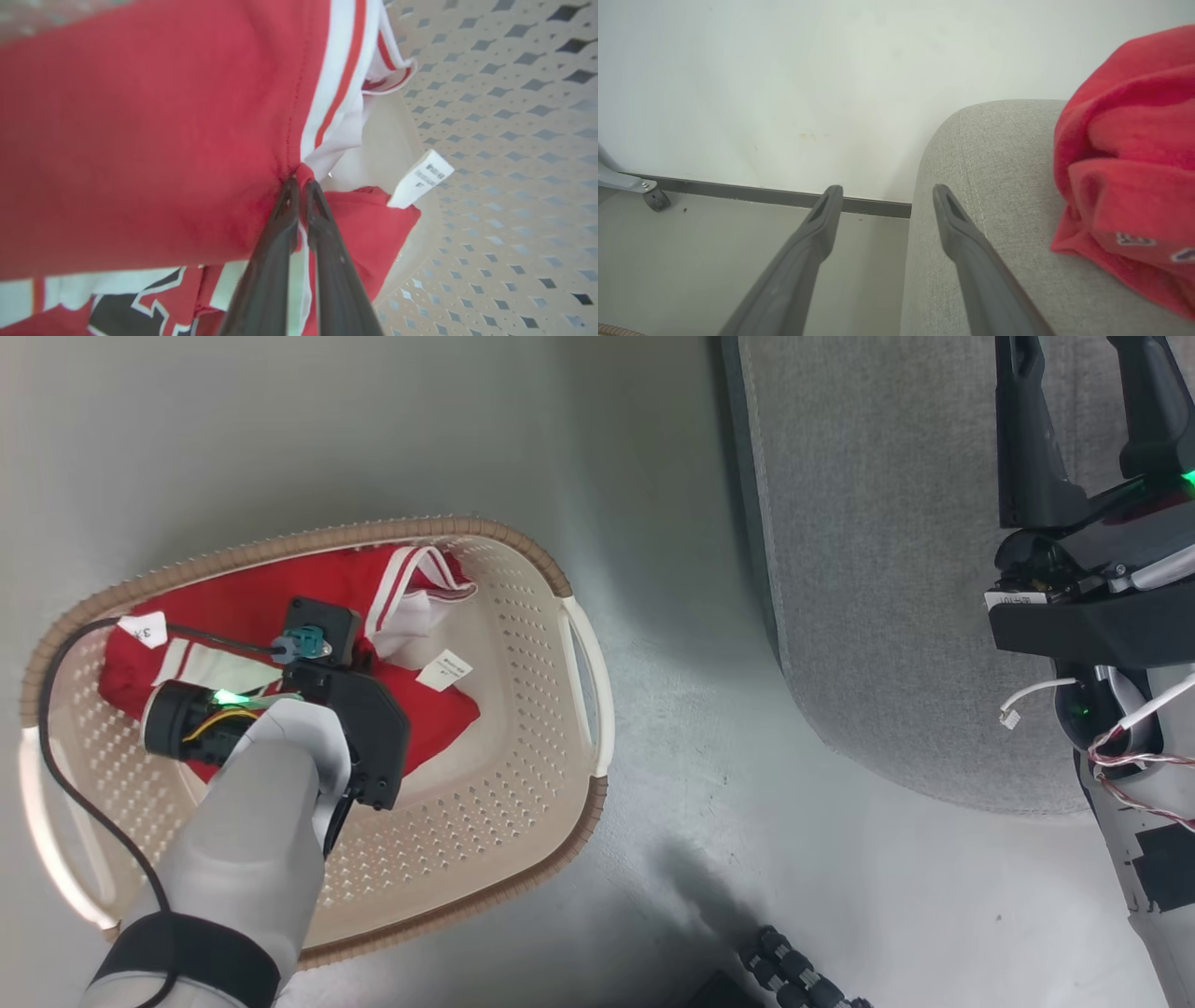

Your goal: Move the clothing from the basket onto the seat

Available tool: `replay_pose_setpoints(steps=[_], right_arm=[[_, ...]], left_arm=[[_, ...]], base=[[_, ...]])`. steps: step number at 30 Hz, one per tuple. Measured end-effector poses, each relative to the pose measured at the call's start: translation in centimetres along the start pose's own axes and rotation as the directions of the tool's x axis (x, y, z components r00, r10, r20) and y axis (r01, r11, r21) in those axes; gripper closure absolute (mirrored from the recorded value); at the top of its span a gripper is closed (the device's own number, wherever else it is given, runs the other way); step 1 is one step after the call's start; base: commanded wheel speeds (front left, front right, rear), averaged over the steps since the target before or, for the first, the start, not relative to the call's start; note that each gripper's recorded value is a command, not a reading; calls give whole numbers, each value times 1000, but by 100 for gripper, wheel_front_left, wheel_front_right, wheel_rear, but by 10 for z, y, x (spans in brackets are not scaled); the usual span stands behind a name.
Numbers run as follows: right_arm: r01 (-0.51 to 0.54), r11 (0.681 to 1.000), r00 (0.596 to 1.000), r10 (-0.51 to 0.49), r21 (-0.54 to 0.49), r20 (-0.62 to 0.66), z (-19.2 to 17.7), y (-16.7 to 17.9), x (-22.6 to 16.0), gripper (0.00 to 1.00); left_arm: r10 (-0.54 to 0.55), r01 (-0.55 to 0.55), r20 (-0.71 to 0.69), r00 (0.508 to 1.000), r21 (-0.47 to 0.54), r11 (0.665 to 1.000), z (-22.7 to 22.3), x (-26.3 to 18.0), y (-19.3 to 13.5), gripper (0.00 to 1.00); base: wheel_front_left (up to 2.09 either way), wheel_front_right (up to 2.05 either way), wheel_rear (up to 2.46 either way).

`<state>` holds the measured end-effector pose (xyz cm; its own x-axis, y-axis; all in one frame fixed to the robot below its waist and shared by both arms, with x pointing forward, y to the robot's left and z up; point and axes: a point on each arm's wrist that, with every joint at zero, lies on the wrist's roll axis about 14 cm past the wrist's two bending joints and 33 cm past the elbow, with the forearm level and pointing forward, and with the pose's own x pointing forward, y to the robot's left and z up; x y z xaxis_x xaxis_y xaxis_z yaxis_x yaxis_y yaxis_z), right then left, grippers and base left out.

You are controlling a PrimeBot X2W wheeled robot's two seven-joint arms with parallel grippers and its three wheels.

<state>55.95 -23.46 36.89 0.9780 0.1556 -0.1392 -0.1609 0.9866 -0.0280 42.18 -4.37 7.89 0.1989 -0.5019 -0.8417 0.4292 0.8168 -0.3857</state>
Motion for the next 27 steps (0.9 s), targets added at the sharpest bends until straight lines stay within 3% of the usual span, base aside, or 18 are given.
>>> replay_pose_setpoints(steps=[13,27], right_arm=[[26,1000,998,-26,1,63,38,-7,-7,0],[65,998,991,-66,14,113,78,-17,-37,0]], left_arm=[[-31,29,180,983,12,999,30,-40,-17,100],[23,-28,352,936,8,1000,58,-108,-19,100]], base=[[0,0,0],[0,0,0]])
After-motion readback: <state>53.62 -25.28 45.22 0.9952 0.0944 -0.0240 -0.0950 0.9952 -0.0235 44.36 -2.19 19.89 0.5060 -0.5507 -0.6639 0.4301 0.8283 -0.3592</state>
